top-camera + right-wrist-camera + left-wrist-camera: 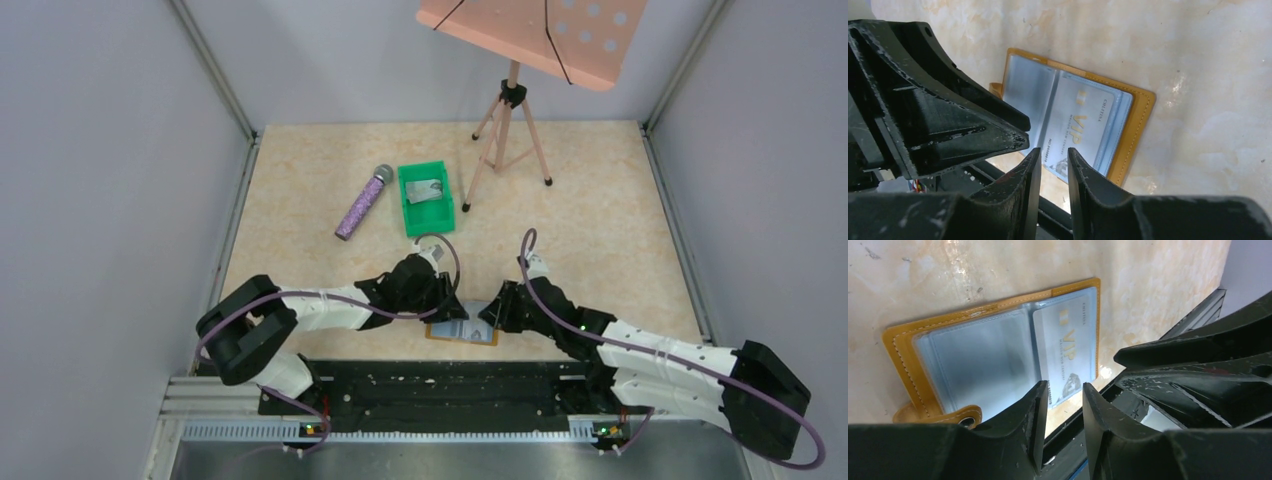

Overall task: Take the credit cards out of the card holder
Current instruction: Remove the credit card from the card holder.

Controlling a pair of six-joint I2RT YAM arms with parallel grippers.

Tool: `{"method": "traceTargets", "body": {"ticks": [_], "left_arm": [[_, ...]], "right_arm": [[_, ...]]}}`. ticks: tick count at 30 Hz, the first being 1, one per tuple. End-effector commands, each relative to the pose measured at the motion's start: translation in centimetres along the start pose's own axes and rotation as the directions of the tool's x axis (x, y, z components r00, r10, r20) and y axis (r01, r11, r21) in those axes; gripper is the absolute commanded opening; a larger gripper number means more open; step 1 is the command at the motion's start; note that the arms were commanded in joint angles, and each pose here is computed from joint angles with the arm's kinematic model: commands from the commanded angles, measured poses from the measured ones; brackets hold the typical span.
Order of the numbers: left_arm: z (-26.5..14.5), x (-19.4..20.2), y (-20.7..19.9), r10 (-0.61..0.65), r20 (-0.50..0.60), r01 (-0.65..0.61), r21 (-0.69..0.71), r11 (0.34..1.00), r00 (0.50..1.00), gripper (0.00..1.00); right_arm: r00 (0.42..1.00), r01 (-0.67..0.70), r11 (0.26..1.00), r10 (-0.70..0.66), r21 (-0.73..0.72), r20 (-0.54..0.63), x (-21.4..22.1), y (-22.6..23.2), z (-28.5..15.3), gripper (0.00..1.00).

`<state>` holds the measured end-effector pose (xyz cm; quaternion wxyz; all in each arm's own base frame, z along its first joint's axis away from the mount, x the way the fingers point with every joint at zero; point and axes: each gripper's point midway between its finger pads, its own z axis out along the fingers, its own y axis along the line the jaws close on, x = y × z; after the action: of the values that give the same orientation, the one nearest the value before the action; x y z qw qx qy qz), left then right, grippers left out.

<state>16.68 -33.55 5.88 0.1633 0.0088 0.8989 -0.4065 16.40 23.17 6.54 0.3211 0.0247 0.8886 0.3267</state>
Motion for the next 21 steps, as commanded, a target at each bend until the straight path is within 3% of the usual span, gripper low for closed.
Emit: {"method": "traceTargets", "body": {"ticks": [1,11,21], "left_arm": [[0.7,-0.7,-1.2,0.013,0.011,-0.014,0.052,0.999,1.0,0.37],[1.4,-0.2,0.5,0.02,-0.006,-0.02,-0.015,1.0,1.0,0.37],[0.6,-0.6,2.6,0.002,0.032,0.003,-0.134,0.991,0.999,0.36]], "right_arm": [[1.0,-0.014,0.997,0.014,-0.079,-0.003,-0.4,1.3,0.4,0.26],[0.995,-0.053,0.998,0.057,0.042,-0.088,1.8,-2.4,1.8,0.26],[0.993,-0.054,0.989,0.067,0.137,-0.095,2.7,-4.8,1.6,0.26]]}}
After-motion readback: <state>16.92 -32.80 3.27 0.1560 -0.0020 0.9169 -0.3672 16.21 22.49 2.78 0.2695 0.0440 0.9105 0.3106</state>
